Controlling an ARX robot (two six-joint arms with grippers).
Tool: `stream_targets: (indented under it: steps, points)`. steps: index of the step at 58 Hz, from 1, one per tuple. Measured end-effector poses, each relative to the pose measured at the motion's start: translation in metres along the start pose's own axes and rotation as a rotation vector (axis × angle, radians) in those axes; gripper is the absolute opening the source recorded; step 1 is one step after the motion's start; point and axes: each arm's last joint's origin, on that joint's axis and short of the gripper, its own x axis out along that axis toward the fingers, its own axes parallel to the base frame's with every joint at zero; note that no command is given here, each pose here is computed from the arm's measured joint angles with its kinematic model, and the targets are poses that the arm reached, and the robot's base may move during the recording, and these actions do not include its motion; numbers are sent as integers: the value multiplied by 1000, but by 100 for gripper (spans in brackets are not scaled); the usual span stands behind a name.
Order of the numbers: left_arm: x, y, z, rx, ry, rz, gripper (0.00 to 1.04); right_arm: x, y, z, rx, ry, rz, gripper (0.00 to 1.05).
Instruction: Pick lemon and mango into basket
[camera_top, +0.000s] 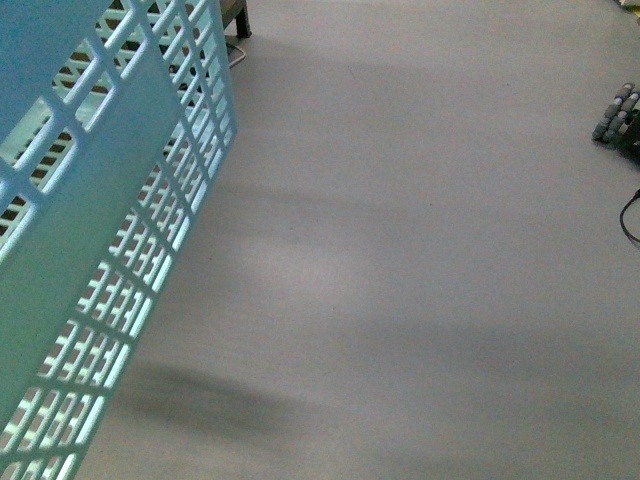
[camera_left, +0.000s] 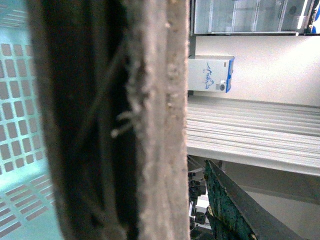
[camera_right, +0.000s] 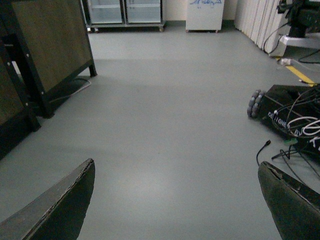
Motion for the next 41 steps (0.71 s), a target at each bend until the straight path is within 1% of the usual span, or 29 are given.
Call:
stream_targets:
  steps: [41]
  points:
    - [0, 0, 0, 1, -1, -1, 29, 0, 0, 0, 0, 0, 0, 96]
